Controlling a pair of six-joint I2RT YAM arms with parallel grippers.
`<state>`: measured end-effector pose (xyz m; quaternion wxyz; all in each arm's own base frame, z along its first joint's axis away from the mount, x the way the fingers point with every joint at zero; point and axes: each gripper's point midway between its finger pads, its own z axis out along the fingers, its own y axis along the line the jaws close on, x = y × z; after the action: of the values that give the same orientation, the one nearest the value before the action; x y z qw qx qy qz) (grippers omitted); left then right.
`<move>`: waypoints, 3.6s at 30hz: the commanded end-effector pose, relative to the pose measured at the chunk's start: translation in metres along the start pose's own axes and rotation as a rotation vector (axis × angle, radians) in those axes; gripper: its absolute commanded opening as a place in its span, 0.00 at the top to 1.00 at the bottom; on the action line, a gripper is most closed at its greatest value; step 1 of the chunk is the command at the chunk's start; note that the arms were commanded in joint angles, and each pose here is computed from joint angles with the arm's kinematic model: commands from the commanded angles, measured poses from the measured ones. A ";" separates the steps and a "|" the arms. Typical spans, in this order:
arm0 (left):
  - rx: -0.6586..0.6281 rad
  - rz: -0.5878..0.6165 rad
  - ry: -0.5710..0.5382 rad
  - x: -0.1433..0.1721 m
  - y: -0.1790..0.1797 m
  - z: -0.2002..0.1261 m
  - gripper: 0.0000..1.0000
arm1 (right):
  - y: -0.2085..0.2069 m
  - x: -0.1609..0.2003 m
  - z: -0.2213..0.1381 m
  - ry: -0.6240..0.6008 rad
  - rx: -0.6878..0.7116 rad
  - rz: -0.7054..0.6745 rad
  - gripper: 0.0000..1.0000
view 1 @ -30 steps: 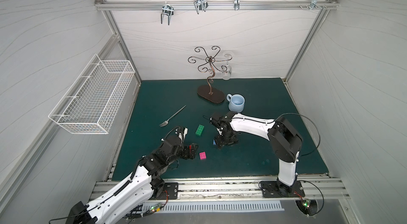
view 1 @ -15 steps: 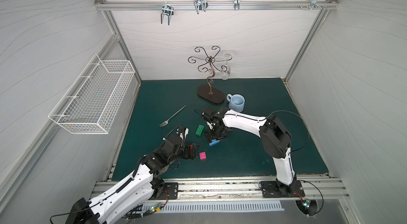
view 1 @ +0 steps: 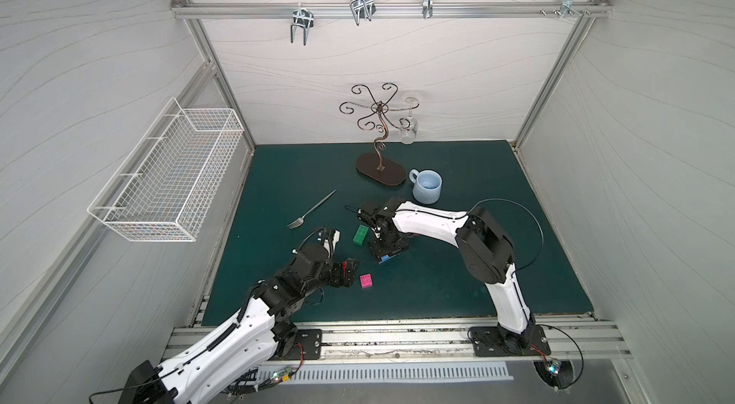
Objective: Assemble a spoon with lego
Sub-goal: Pick up the lego brick from the center of the board, then assemble the lego brick with the lego brick.
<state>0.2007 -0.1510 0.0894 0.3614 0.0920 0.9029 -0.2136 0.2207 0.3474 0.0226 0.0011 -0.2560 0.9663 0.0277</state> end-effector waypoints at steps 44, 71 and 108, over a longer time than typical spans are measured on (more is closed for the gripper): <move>0.126 0.066 -0.035 -0.022 -0.031 0.021 0.00 | -0.120 -0.035 -0.090 -0.099 0.032 0.222 0.46; 0.108 0.062 -0.025 -0.018 -0.027 0.020 0.00 | -0.126 -0.030 -0.058 -0.030 0.049 0.235 0.45; 0.087 0.066 -0.026 -0.017 -0.022 0.018 0.00 | -0.122 -0.019 -0.023 0.052 0.049 0.245 0.44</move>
<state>0.2110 -0.1762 0.0836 0.3563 0.1317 0.8936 -0.2393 0.3128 0.2562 0.0834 0.0319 -0.1333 0.9897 0.0416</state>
